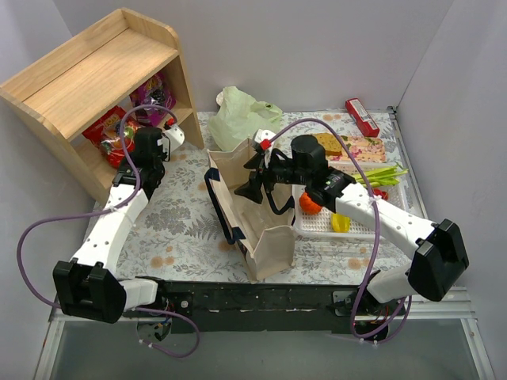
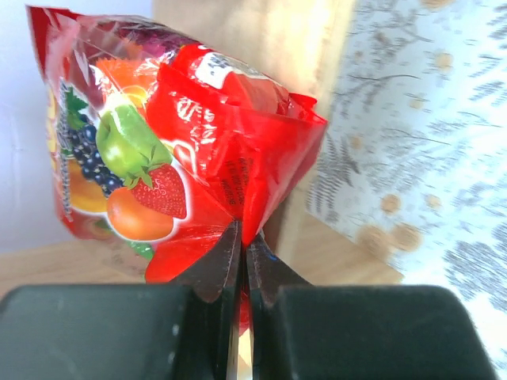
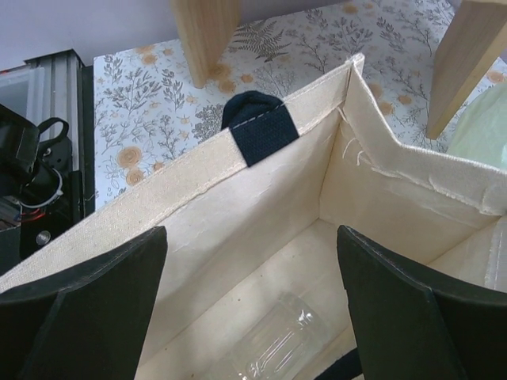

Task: Untie the knot of the grocery bags and take out the mixed food
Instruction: Adjust the fake candies on the shelf.

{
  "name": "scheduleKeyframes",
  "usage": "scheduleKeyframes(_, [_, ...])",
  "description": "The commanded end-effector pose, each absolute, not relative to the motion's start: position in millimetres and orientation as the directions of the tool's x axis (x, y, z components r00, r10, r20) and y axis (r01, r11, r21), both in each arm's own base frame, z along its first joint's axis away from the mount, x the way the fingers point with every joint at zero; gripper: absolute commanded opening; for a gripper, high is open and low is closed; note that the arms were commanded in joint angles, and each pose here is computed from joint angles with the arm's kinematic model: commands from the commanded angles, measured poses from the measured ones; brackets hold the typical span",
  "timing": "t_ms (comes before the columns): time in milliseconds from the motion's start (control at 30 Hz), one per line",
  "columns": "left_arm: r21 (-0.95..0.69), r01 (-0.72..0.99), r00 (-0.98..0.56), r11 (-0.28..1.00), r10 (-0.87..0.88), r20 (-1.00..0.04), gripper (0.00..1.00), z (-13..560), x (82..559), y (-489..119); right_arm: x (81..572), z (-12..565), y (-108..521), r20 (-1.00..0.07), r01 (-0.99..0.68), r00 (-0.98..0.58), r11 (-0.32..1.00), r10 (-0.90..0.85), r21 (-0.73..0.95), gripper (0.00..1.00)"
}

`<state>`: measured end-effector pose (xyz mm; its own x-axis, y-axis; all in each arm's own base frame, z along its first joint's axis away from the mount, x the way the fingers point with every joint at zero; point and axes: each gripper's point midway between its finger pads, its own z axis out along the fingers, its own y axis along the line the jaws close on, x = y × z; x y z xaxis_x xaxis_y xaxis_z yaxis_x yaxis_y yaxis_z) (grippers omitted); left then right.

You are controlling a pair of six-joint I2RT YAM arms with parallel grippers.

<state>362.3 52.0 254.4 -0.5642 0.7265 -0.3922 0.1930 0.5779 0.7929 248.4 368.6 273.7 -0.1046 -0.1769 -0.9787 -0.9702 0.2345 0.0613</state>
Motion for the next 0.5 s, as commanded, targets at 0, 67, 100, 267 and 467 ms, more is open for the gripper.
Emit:
scheduleKeyframes(0, [0.644,0.392,-0.631,0.657,0.701,-0.331,0.0,194,317,30,273,333,387,-0.999,-0.97,-0.009,0.243,-0.045,-0.002,0.94])
scheduleKeyframes(67, [0.628,0.4,-0.636,0.667,0.696,-0.333,0.0,193,311,29,288,339,400,-1.0,-0.97,-0.015,0.242,-0.023,0.009,0.93])
scheduleKeyframes(100, [0.619,0.419,-0.637,0.665,0.7,-0.321,0.0,191,307,28,292,366,406,-1.0,-0.971,-0.009,0.239,0.03,0.016,0.93])
scheduleKeyframes(267, [0.624,0.366,-0.641,0.691,0.673,-0.37,0.37,201,306,27,313,390,432,-0.995,-0.976,-0.016,0.213,0.101,0.038,0.93])
scheduleKeyframes(467, [0.584,0.322,-0.552,0.745,0.649,-0.524,0.6,245,306,11,322,394,444,-0.991,-0.979,-0.03,0.197,0.133,0.056,0.93])
